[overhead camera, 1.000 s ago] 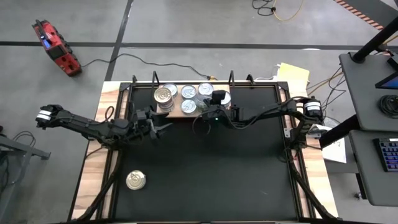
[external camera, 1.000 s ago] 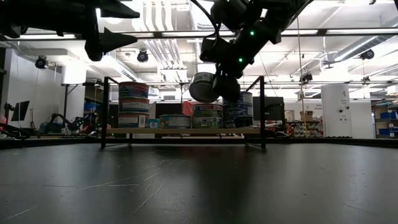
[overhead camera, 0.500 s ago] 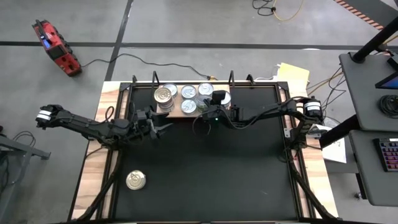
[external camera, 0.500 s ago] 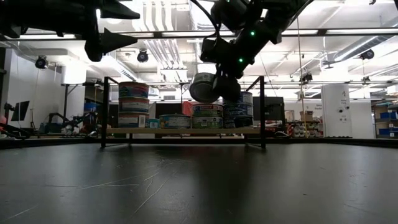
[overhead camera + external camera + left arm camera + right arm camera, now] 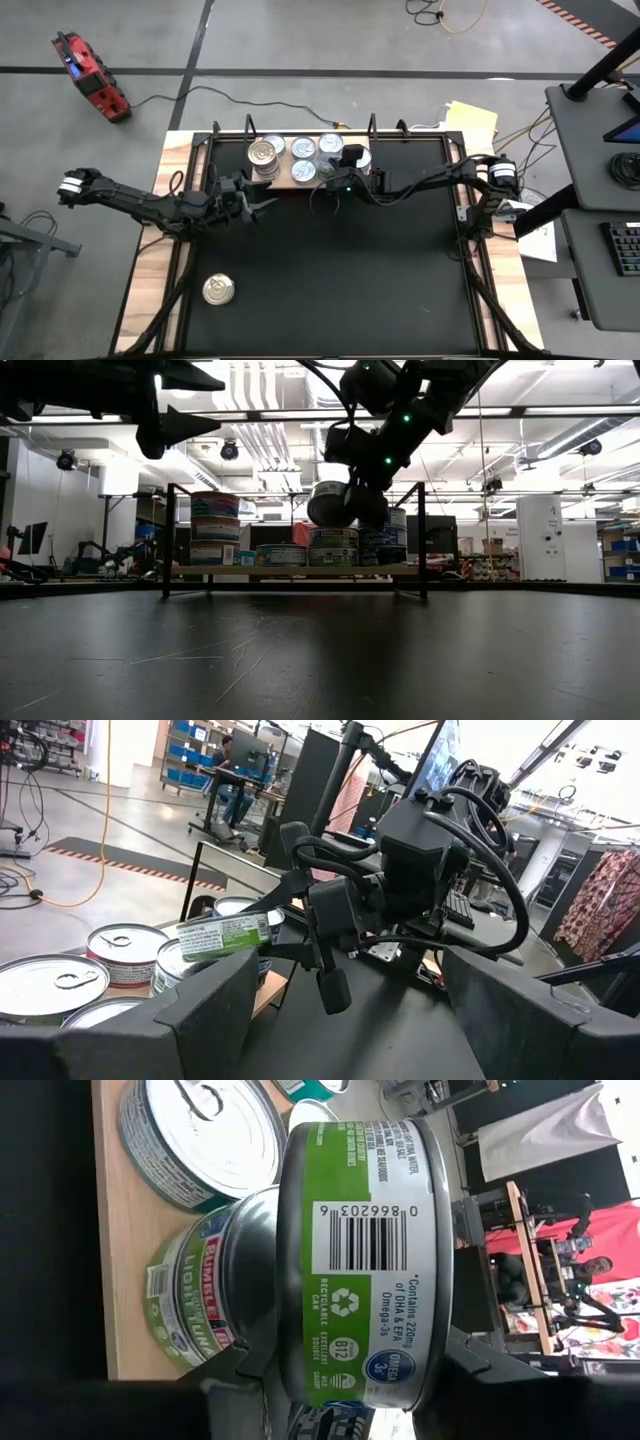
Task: Stack canned seafood by type on shelf
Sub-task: Stack the green tuna can on top of the other green tuna cans on the shelf
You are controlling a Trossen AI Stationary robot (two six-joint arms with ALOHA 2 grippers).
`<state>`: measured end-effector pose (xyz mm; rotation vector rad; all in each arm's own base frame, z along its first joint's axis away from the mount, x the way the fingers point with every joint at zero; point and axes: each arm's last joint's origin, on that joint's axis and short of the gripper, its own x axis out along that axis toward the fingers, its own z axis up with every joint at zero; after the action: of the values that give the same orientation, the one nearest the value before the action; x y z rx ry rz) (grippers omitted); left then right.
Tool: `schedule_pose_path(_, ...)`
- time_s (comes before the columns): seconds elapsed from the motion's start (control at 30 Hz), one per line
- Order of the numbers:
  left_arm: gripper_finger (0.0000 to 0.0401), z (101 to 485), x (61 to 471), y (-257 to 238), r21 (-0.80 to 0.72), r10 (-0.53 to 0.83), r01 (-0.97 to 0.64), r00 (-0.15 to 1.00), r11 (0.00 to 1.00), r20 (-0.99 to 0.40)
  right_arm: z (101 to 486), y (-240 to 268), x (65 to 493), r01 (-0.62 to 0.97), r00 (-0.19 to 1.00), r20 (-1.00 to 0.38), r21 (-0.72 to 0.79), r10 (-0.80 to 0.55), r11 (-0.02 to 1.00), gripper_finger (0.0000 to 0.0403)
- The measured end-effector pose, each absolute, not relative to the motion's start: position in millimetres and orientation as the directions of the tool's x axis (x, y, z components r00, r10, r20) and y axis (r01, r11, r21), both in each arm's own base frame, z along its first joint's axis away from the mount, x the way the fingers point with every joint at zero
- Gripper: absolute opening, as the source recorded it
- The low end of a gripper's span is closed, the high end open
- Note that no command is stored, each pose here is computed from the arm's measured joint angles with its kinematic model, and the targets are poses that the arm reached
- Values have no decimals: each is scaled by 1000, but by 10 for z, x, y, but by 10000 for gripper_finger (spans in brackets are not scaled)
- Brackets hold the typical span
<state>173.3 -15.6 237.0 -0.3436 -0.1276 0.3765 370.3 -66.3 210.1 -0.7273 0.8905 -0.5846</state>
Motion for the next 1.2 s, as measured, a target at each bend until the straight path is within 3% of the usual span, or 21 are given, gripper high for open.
schedule_pose_path(0.3,300,2369,1733,-155,-351,381,-339,923,873,58,1985,-659,3747,102,517,-511,-759,-686,642,173)
schedule_pose_path(1.2,300,2357,1728,-142,-341,425,-386,904,857,47,1993,-675,3744,186,468,-487,-762,-738,621,248)
